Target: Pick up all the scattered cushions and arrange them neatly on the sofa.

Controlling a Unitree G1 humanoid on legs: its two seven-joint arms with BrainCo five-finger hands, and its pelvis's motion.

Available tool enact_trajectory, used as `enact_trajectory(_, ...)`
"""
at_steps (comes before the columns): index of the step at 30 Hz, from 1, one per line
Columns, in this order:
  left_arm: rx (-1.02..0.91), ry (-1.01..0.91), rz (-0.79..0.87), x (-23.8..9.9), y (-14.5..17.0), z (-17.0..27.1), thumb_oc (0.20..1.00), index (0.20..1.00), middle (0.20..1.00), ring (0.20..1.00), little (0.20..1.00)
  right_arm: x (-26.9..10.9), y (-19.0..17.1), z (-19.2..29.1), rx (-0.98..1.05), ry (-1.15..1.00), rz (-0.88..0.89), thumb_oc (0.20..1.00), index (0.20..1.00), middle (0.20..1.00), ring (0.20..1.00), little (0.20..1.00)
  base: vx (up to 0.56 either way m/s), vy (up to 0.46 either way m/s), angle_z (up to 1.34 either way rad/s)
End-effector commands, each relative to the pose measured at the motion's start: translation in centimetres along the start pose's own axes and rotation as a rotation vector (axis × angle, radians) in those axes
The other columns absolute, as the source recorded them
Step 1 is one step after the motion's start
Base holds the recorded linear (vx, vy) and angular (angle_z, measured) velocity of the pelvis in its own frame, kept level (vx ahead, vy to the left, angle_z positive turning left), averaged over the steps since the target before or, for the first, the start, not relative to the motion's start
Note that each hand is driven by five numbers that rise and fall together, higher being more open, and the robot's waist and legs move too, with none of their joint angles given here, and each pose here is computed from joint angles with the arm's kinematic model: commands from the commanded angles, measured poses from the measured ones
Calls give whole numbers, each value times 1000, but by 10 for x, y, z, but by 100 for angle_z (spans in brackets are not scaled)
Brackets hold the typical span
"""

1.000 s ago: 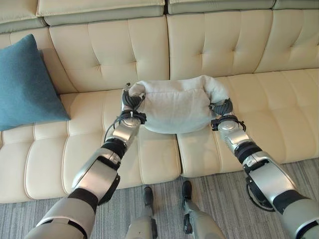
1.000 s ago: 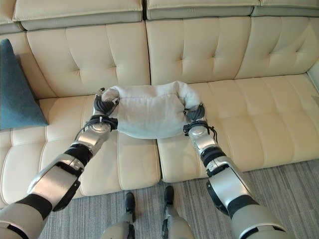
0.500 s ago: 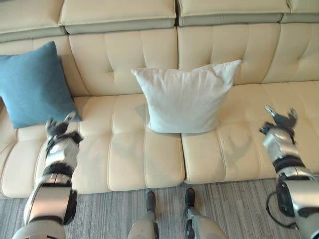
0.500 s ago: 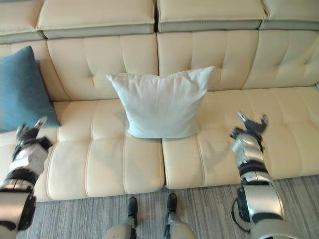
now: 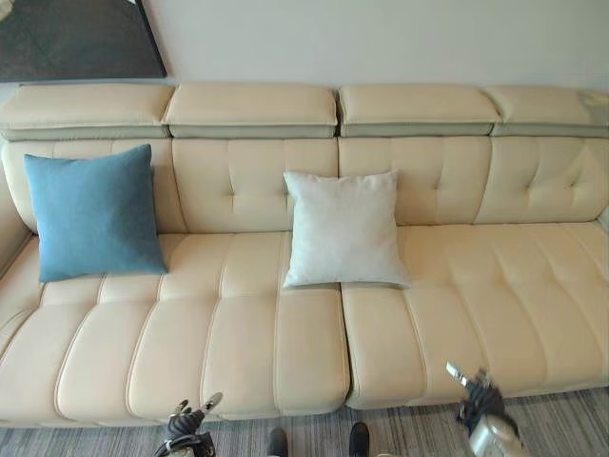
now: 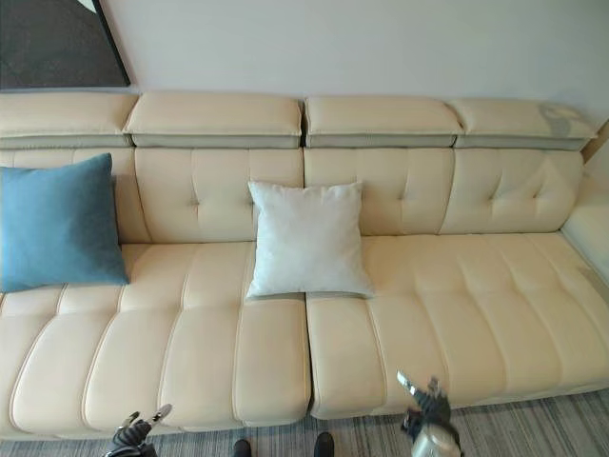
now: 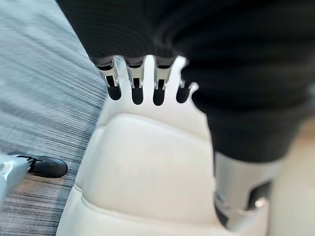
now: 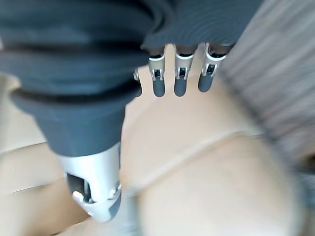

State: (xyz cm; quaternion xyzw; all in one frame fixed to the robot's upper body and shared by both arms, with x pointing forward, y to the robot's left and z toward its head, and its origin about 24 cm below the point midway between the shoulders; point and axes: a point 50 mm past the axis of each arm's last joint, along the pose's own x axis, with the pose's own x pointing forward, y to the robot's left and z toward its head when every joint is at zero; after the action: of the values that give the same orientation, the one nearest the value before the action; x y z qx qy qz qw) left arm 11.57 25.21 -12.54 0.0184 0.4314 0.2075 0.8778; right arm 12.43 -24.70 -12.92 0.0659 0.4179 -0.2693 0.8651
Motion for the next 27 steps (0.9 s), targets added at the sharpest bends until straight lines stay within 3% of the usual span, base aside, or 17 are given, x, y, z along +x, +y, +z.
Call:
enact_trajectory(1, 151, -162, -34, 16, -2, 54, 1000, 1000, 1000, 1000, 1000, 12, 20, 64, -142, -189, 107, 1000, 1000, 1000, 1000, 1000, -94, 98, -12)
enact_trajectory(9, 192, -144, -74, 17, -16, 50, 1000, 1000, 1000, 1000, 1000, 12, 32, 43, -219, -124, 139, 1000, 1000, 1000, 1000, 1000, -237, 63, -26)
enact_trajectory(15, 139, 1, -83, 15, -16, 15, 1000, 1000, 1000, 1000, 1000, 10, 28, 14, -167, -10, 124, 1000, 1000, 1000, 1000, 1000, -102, -85, -2)
enact_trajectory(27, 23, 16, -79, 14, -25, 13, 1000, 1000, 1000, 1000, 1000, 13, 29, 42, -268, -114, 134, 1000, 1000, 1000, 1000, 1000, -307, -226, -8)
